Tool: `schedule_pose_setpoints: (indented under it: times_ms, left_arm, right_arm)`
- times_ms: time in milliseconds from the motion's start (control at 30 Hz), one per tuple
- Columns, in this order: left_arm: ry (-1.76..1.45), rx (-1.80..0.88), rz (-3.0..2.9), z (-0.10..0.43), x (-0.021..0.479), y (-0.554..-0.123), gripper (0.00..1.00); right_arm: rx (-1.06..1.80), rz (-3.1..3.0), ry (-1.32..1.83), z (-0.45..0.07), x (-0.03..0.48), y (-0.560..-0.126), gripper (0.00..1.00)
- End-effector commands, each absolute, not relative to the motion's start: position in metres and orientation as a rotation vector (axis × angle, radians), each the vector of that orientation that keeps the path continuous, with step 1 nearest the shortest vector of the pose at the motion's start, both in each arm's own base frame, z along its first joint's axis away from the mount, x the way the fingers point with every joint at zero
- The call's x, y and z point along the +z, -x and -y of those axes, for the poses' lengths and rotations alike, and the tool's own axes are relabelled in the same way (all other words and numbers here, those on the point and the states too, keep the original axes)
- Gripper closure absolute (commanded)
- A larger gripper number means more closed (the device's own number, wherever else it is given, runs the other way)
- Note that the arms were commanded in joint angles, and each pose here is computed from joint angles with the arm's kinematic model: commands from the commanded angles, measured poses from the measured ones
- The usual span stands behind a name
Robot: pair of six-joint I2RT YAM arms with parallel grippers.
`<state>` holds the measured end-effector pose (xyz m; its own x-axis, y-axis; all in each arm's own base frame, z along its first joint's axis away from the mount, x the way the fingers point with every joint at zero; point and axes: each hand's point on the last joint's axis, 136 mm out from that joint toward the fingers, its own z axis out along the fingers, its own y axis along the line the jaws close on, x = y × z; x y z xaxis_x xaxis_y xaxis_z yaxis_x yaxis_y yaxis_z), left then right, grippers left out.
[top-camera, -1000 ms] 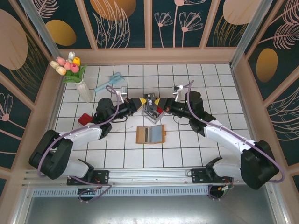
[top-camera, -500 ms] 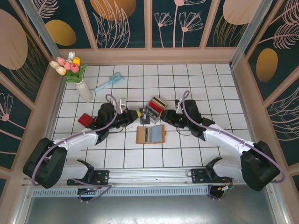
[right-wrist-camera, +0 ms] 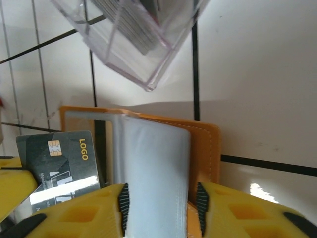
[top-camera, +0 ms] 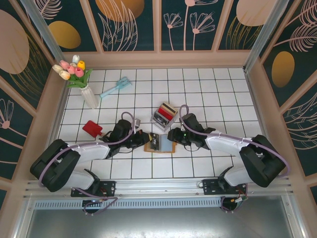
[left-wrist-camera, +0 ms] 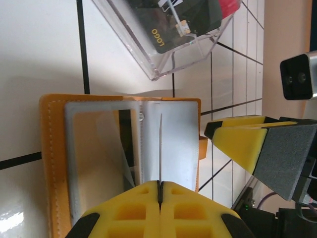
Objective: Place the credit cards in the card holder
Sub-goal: Insert the credit card into the card slot.
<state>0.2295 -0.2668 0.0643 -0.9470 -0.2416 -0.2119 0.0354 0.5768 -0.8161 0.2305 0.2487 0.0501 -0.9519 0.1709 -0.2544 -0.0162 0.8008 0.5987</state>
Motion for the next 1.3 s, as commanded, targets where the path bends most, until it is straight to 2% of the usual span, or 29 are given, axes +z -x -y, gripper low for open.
schedule_pose_setpoints:
  times_ms: [0,1267]
  left_arm:
    - [0.130,-1.333,-2.446,0.276,0.074,-0.239,1.00]
    - [0.034,-1.353,-2.524,0.307,0.044,-0.231,1.00]
  right_arm:
    - [0.795,-2.739,-0.133,-0.237,0.032,-0.226,0.61]
    - [0.713,-2.830,-0.097,-0.241,0.000,-0.217,0.66]
